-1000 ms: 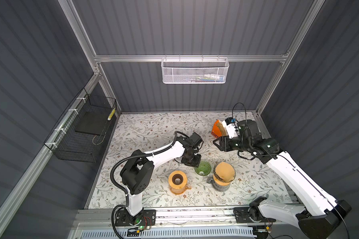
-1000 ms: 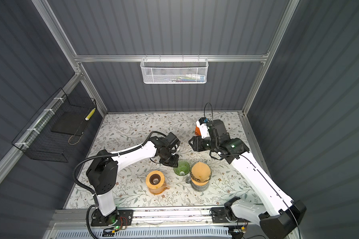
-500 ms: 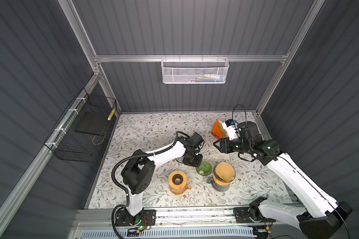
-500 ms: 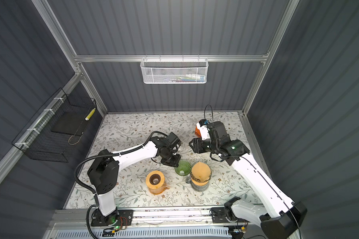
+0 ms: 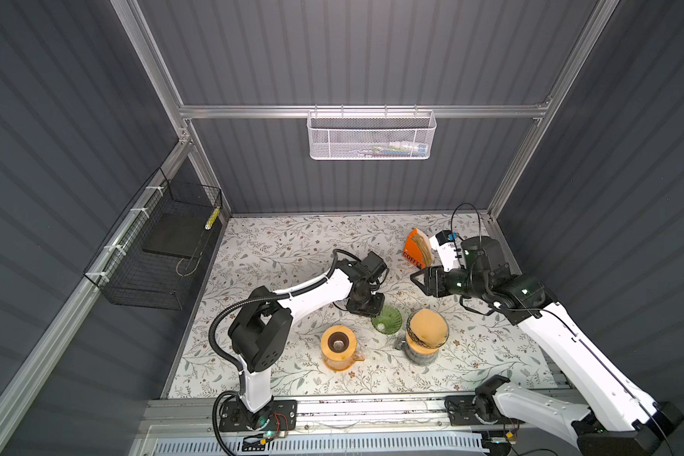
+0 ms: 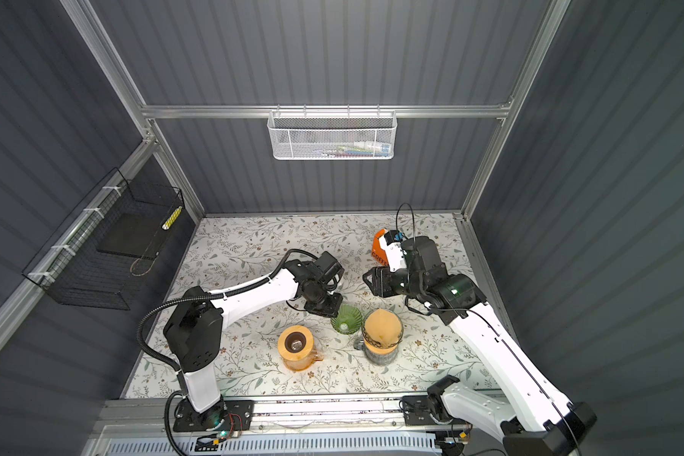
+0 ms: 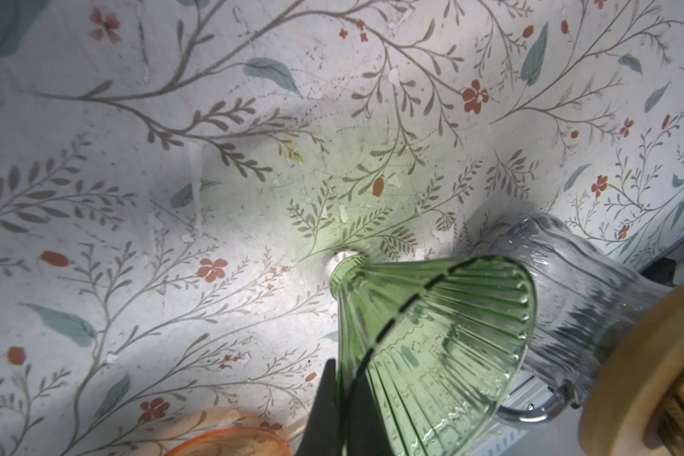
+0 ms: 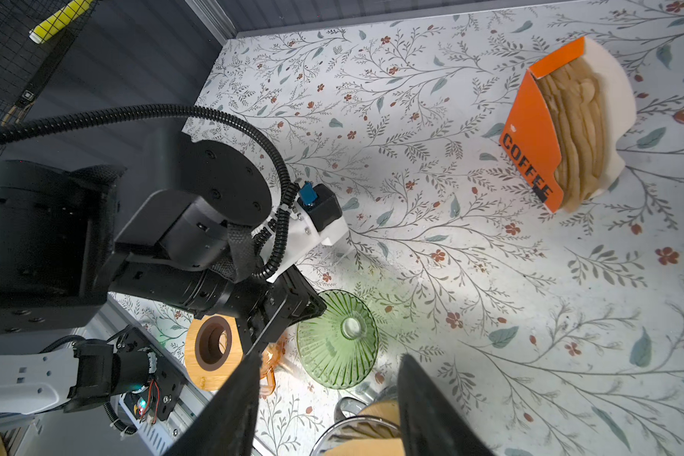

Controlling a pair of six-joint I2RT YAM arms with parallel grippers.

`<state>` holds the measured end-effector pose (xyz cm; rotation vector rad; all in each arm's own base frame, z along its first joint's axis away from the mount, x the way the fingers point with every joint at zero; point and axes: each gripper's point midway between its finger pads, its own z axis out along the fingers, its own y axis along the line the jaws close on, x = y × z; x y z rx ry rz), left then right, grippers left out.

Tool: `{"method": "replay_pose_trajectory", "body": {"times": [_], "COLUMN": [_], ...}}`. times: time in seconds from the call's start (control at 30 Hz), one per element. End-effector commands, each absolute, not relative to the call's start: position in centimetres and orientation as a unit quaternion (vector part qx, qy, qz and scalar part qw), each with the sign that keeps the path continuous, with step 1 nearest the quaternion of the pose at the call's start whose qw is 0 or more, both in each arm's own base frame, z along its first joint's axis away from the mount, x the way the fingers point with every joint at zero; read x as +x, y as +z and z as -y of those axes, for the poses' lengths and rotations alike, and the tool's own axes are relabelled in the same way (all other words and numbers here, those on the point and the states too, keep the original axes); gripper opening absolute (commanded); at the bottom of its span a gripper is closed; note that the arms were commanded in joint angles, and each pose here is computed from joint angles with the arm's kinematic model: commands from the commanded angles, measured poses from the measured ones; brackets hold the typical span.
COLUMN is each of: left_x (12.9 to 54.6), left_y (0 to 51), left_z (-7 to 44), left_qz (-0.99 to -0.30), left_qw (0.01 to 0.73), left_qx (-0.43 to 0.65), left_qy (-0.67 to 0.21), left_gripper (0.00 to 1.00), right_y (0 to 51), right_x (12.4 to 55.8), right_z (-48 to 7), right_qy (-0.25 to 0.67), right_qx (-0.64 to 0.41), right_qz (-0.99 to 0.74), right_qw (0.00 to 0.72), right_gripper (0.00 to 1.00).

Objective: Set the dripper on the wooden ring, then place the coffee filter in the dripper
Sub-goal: 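Lift the green dripper with the left gripper and carry it over the wooden ring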

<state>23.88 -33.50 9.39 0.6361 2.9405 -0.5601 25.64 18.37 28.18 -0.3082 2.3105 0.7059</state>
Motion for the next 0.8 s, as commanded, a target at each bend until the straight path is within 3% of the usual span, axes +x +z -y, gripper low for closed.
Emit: {"method": "replay_pose_trajectory", "body": {"times": [0.0, 0.43, 0.77], "left_x": [24.3, 25.0, 22.4], "left_y": [12.9, 20.8, 25.4], "left_z": [32.9, 27.9, 22.9], "left_qz": [-0.96, -0.953, -0.949], "left_qw": [0.077, 0.153, 0.188], "left_qx": [0.201, 0.145, 0.107], "left_qy": [-0.182, -0.22, -0.23], "left_gripper": [0.0, 0.0, 0.0], "right_y": [28.0, 30.9, 32.6], "right_x": [25.5, 25.3, 22.2], "right_z": [-18.8, -20.3, -23.4], "right_qy": [0.285, 0.321, 0.315], "right_qx": [-0.116, -0.114, -0.176], "right_qz": [-0.892, -0.876, -0.871], "right_qw": [0.332, 0.341, 0.333], "right_gripper": [0.56, 0.55, 0.55]}}
